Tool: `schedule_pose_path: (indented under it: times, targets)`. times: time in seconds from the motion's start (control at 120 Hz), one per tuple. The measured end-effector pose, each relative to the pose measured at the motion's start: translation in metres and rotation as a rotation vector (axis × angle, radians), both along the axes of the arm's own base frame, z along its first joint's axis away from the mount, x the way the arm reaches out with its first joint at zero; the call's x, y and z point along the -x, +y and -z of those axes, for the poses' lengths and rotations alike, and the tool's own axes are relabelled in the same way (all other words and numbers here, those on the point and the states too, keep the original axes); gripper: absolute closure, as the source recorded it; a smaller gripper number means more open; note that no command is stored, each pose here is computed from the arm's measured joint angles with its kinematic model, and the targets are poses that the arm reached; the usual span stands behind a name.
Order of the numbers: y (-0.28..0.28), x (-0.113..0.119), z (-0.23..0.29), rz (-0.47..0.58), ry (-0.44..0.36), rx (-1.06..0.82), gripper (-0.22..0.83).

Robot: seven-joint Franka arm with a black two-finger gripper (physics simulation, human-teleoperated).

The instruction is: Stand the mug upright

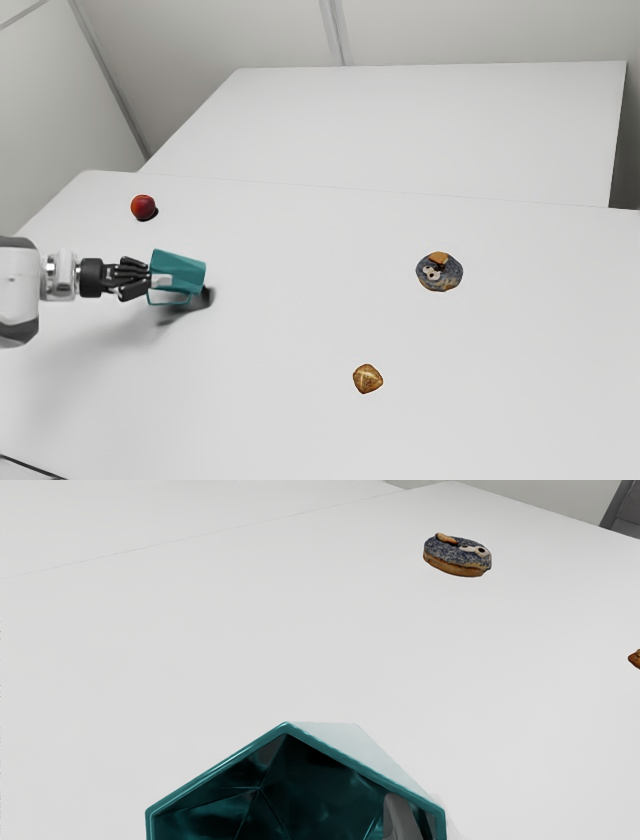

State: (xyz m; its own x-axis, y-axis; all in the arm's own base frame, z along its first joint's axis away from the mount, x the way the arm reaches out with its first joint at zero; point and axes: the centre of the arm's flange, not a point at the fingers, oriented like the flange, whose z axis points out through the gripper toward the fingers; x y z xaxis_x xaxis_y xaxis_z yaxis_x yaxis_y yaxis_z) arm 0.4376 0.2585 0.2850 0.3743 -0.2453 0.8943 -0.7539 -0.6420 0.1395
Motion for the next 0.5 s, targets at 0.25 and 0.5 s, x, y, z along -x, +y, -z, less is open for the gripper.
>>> schedule_pose_path:
  times: [0.25, 0.5]
  targets:
    - [-0.056, -0.027, -0.093, 0.125, 0.080, -0.284, 0.78]
    - [-0.077, -0.005, -0.155, 0.154, 0.348, -0.727, 0.79]
